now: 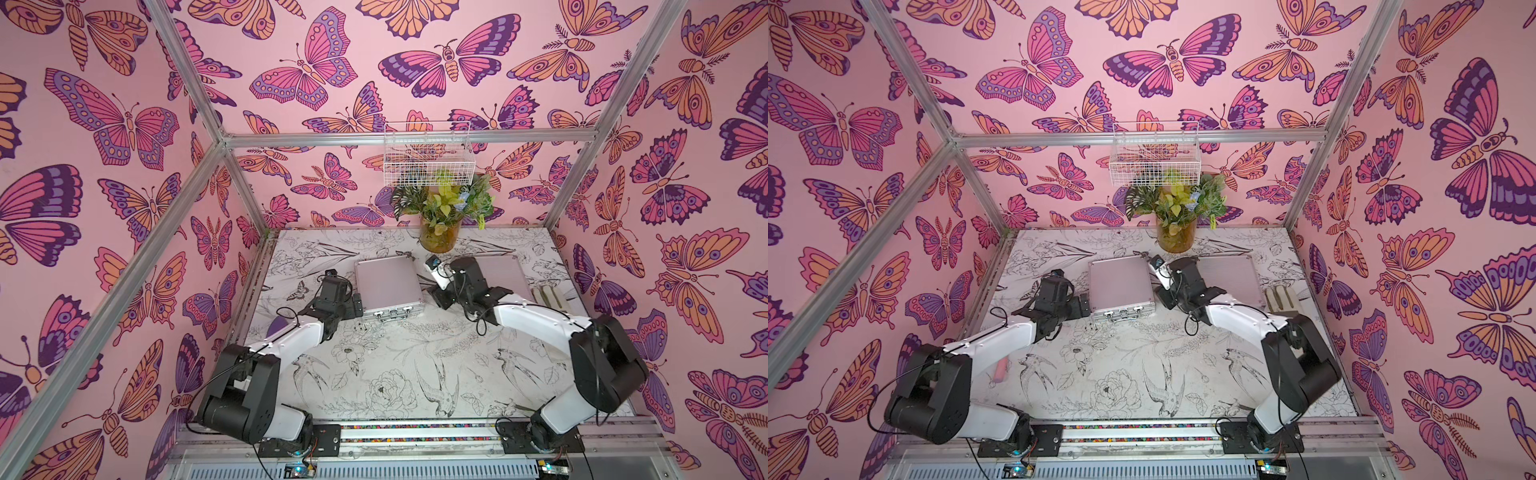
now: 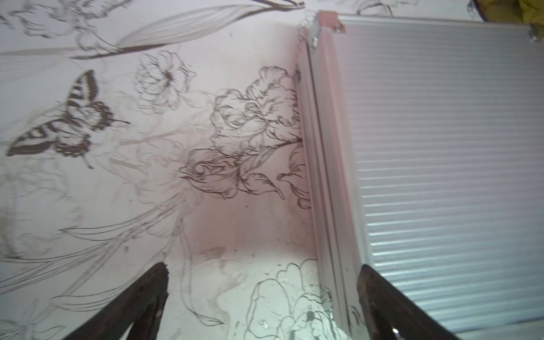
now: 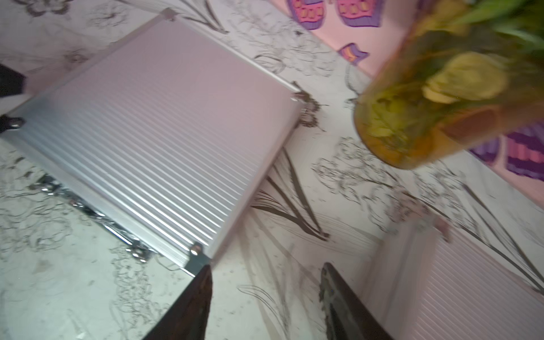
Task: Close the poker set cases
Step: Reset both arms
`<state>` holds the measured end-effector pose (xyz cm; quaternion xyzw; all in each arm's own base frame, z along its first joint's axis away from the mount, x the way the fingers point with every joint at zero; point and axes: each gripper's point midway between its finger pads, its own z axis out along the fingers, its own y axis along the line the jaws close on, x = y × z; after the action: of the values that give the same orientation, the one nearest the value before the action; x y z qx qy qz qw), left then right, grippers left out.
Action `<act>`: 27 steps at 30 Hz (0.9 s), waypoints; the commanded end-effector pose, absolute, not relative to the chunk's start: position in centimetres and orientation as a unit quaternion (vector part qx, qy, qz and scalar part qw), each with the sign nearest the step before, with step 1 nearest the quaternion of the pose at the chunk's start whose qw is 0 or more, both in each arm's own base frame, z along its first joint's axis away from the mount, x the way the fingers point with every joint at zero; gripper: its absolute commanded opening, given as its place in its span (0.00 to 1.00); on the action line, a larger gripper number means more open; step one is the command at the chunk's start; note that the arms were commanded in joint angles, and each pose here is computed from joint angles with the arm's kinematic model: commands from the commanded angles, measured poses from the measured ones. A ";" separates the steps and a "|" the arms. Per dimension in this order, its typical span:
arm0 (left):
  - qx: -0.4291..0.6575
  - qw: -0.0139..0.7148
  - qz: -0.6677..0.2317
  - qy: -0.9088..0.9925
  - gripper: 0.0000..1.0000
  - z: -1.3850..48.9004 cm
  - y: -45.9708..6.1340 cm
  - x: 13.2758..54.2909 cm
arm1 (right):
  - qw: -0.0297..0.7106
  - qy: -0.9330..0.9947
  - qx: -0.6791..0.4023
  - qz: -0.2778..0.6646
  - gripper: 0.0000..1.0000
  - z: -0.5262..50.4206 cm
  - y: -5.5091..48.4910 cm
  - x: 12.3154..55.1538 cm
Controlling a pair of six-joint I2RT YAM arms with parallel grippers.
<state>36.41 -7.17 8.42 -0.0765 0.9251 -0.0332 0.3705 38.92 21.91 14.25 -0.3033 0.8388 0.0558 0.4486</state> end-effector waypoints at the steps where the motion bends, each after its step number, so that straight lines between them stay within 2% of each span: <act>1: -0.085 0.385 -0.004 0.919 1.00 9.5 -5.0 35.8 | 0.485 0.856 -0.181 0.004 0.63 15.4 14.7 39.5; 3: -0.072 0.399 0.008 0.914 1.00 10.8 -4.6 35.9 | 0.492 0.860 -0.134 -0.023 0.65 15.4 10.7 39.1; 7: -0.076 0.424 0.049 0.901 1.00 13.2 -2.8 35.8 | 0.493 0.866 -0.083 -0.023 0.66 14.1 6.9 39.0; 15: -0.096 0.475 0.101 0.869 1.00 13.8 1.1 35.1 | 0.492 0.869 -0.048 -0.006 0.66 13.3 4.8 40.1; 19: -0.080 0.508 0.098 0.852 1.00 14.2 1.2 35.0 | 0.533 0.844 -0.043 -0.035 0.66 13.8 3.1 39.5; 22: -0.083 0.512 0.100 0.849 1.00 13.7 1.8 34.8 | 0.558 0.828 -0.039 -0.037 0.67 13.4 2.5 39.0; 27: -0.093 0.509 0.107 0.849 1.00 12.6 2.5 34.8 | 0.544 0.839 -0.013 -0.018 0.67 10.6 1.3 39.6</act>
<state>34.53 2.06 12.55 -0.0934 0.8589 0.0988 0.4938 38.35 1.59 9.84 -0.0296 0.8569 -0.0363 0.5133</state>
